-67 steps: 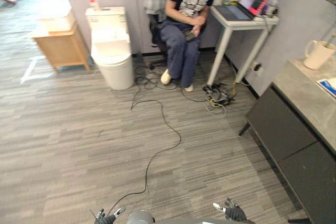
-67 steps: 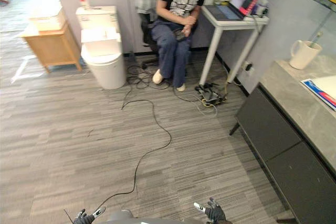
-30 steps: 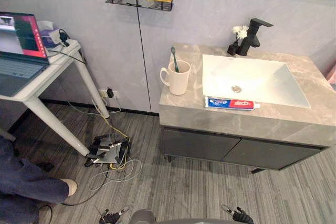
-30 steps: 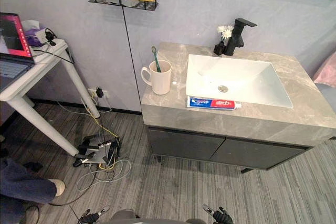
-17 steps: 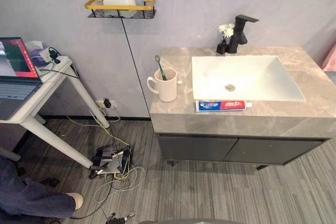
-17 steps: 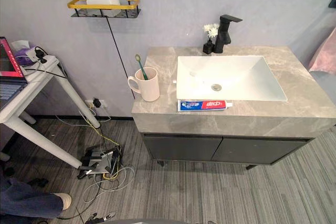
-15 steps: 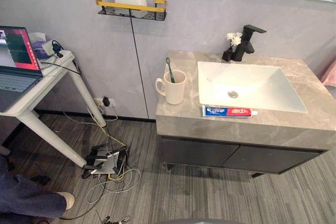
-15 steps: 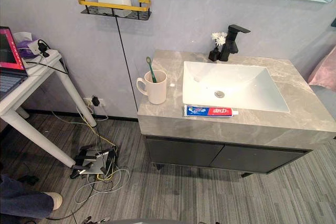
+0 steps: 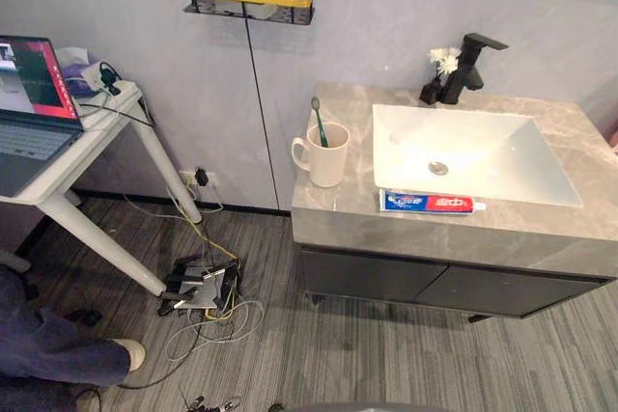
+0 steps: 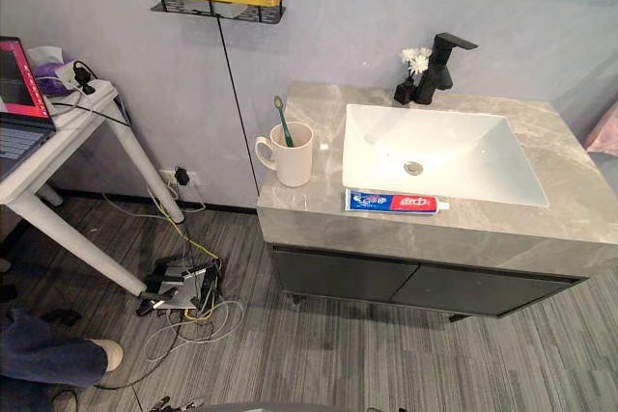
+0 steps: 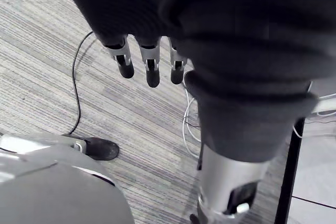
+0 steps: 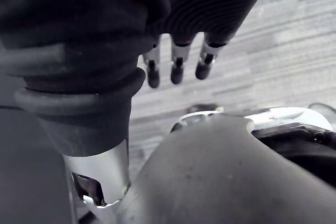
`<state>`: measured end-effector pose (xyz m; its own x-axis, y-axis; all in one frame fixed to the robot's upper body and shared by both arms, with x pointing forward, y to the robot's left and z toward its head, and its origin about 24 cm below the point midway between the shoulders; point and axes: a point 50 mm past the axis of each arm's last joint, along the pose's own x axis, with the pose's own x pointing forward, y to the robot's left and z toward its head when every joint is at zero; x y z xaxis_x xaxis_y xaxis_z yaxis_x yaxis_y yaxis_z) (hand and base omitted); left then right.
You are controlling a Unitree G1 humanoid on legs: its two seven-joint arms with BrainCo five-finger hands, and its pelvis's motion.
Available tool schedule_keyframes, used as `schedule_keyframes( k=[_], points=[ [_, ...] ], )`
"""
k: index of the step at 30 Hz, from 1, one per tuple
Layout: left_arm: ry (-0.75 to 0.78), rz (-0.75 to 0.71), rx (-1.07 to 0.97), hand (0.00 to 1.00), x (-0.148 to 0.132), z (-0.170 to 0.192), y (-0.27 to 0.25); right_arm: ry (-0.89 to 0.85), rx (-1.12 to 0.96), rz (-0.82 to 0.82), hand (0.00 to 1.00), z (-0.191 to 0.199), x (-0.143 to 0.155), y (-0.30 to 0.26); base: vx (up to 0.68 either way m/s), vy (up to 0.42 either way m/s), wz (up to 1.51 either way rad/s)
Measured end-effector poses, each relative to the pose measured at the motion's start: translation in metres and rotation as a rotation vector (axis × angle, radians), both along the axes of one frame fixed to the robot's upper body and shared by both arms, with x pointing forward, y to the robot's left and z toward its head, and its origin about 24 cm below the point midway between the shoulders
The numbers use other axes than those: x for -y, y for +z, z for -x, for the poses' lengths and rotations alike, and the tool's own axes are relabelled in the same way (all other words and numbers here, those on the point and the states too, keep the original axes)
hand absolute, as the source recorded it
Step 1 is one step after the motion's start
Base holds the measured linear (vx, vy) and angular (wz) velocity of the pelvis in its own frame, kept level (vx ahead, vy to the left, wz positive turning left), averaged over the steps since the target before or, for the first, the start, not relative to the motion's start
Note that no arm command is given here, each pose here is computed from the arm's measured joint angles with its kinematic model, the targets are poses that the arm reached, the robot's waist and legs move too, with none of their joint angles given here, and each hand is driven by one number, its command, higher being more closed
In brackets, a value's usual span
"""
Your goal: Organize washtable
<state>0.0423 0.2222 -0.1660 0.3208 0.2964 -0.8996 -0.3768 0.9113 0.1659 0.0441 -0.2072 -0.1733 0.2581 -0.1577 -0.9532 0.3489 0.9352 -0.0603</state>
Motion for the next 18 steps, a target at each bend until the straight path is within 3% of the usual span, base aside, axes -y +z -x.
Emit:
schedule_keyframes(
  k=[10, 13, 15, 18],
  points=[
    [0.005, 0.023, -0.002, 0.0, 0.0, 0.002, -0.001, 0.018, 0.031, 0.019, 0.0, -0.008, 0.001, 0.001, 0.0, -0.01, -0.03],
    [0.111, 0.027, -0.002, 0.0, -0.005, 0.009, -0.001, 0.016, 0.031, 0.016, 0.0, -0.008, 0.001, 0.001, -0.07, -0.011, -0.08],
    [0.261, 0.03, 0.016, 0.0, -0.011, 0.017, 0.0, 0.01, 0.032, 0.014, 0.0, -0.008, 0.001, 0.001, -0.06, -0.015, -0.08],
    [0.513, -0.128, 0.15, 0.0, -0.056, 0.017, 0.021, 0.016, 0.05, 0.019, 0.0, -0.011, 0.001, 0.003, -0.01, -0.024, -0.17]
  ],
)
